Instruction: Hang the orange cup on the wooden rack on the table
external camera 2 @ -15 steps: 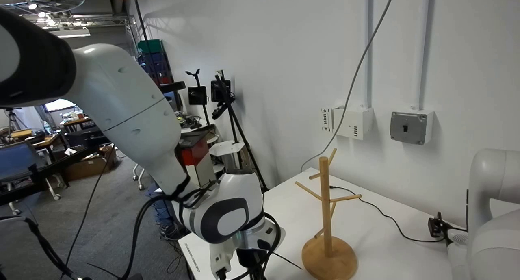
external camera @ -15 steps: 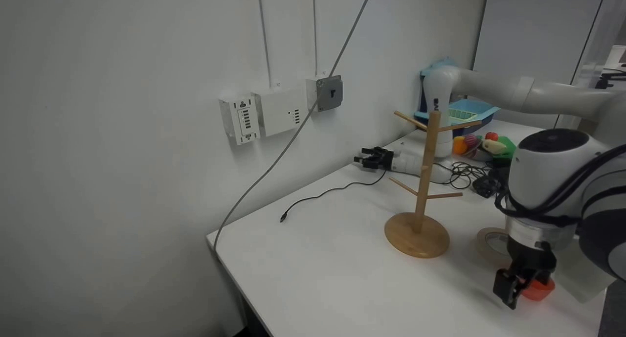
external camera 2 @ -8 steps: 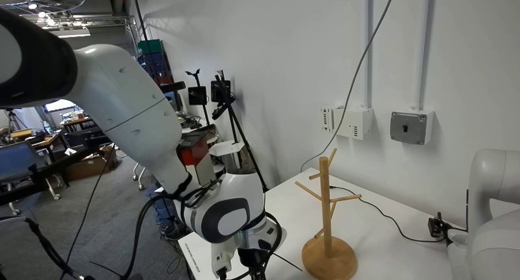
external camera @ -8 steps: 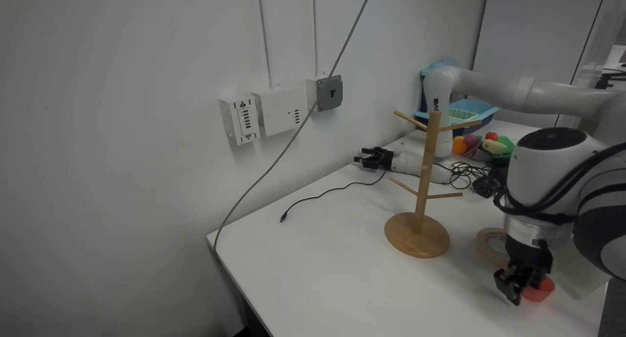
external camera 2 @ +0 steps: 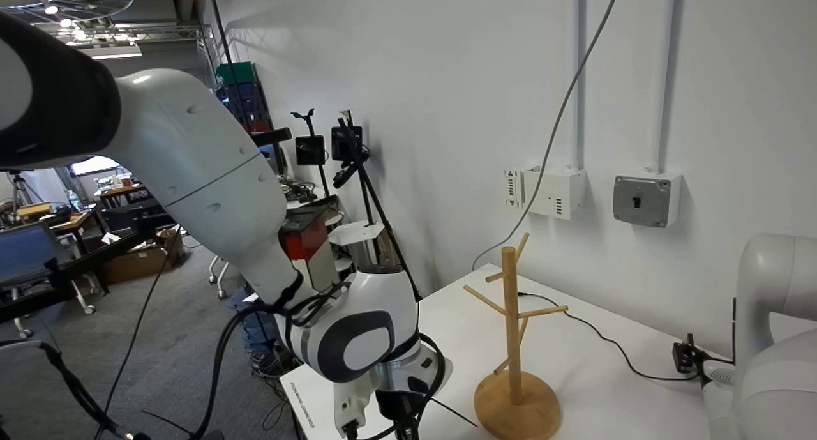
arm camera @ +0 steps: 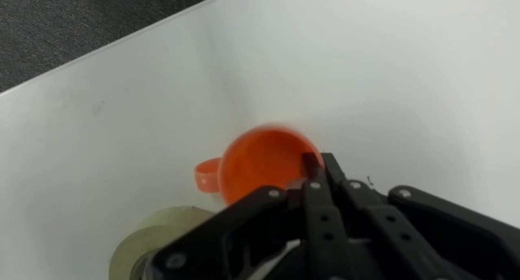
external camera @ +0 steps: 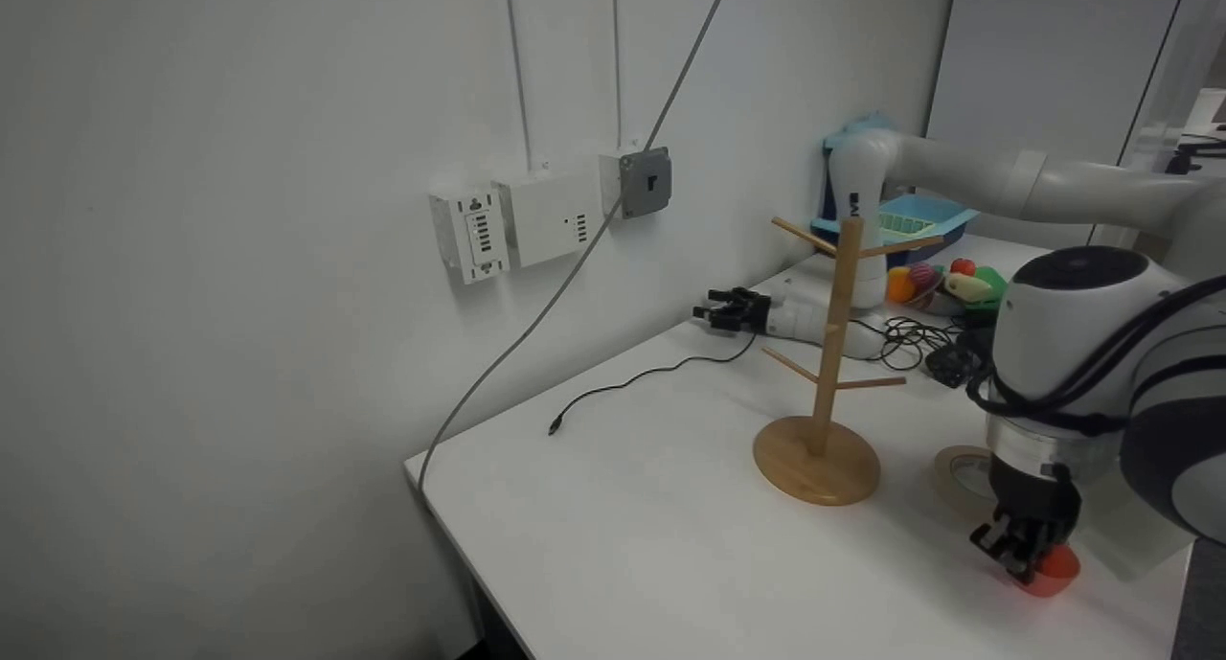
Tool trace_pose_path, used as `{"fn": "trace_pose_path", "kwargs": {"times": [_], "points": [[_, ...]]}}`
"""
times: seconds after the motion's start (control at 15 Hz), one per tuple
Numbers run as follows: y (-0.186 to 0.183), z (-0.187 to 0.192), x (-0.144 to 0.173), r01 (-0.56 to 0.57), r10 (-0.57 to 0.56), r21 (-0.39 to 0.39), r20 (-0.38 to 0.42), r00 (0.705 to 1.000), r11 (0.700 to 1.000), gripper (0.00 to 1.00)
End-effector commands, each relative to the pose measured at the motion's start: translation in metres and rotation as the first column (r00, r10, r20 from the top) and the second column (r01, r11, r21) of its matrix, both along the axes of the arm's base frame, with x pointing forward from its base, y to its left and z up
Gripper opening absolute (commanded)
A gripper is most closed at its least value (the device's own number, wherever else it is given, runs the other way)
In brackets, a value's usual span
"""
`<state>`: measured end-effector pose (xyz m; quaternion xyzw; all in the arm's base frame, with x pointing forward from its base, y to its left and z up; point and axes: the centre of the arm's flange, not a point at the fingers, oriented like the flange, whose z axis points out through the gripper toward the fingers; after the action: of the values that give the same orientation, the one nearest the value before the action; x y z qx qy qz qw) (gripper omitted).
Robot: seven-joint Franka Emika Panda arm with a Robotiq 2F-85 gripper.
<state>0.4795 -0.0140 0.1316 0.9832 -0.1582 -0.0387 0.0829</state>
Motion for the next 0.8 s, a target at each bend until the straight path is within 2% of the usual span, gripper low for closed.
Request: {"fn": "trace_pose_path", "kwargs": {"times": [0.0,0.33,0.73], "points": [[0.0,0.003,0.002,0.011,-0.01,-0.003,0.019,1.0,1.0,0.01],[0.002,0.024,0.002,-0.011,0.011,0.0,0.013,1.0,1.0,0.01],[0.001,0.066,0.008,-0.06,0.06,-0.009,-0.001,0.998,0.998,0.01]]}}
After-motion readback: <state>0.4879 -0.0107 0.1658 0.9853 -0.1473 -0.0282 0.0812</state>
